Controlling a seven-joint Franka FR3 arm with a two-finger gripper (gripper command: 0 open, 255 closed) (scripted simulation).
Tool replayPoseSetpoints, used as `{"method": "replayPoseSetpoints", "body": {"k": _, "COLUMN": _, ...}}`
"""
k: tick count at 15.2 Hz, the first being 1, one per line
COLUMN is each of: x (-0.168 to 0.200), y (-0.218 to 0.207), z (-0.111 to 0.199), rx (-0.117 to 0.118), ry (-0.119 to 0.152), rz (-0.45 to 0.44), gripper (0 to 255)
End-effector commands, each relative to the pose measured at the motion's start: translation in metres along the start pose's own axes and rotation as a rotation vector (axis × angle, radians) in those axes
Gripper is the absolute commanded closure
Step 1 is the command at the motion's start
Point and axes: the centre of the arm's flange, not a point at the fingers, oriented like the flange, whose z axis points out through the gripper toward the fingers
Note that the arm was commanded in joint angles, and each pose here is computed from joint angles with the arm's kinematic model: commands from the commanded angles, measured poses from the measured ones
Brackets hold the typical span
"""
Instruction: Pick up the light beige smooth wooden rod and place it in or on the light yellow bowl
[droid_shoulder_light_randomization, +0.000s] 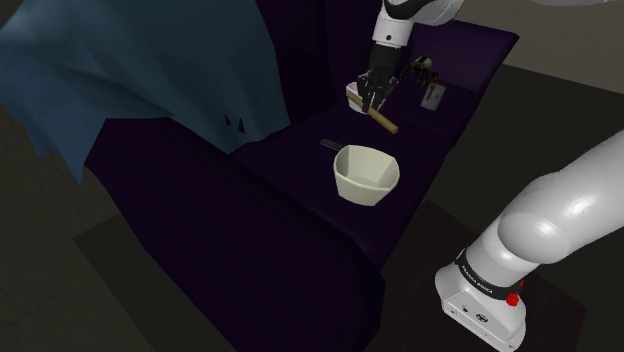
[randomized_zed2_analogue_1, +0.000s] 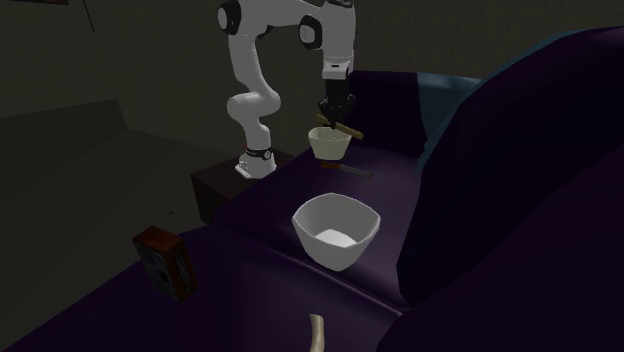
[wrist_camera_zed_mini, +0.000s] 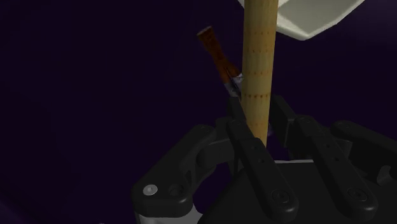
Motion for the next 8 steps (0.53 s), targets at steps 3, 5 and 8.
{"method": "replayPoseSetpoints", "body": {"k": 3, "x": -0.048, "y": -0.024, "z": 0.006, "rx": 0.000, "ry": 0.000, "rz": 0.001, "gripper": 255}}
{"method": "replayPoseSetpoints", "body": {"k": 5, "x": -0.071, "y": -0.036, "z": 0.010, "rx": 0.000, "ry": 0.000, "rz": 0.001, "gripper": 255}}
{"method": "replayPoseSetpoints", "body": {"k": 8, "x": -0.106, "y": -0.054, "z": 0.015, "rx": 0.000, "ry": 0.000, "rz": 0.001, "gripper": 255}}
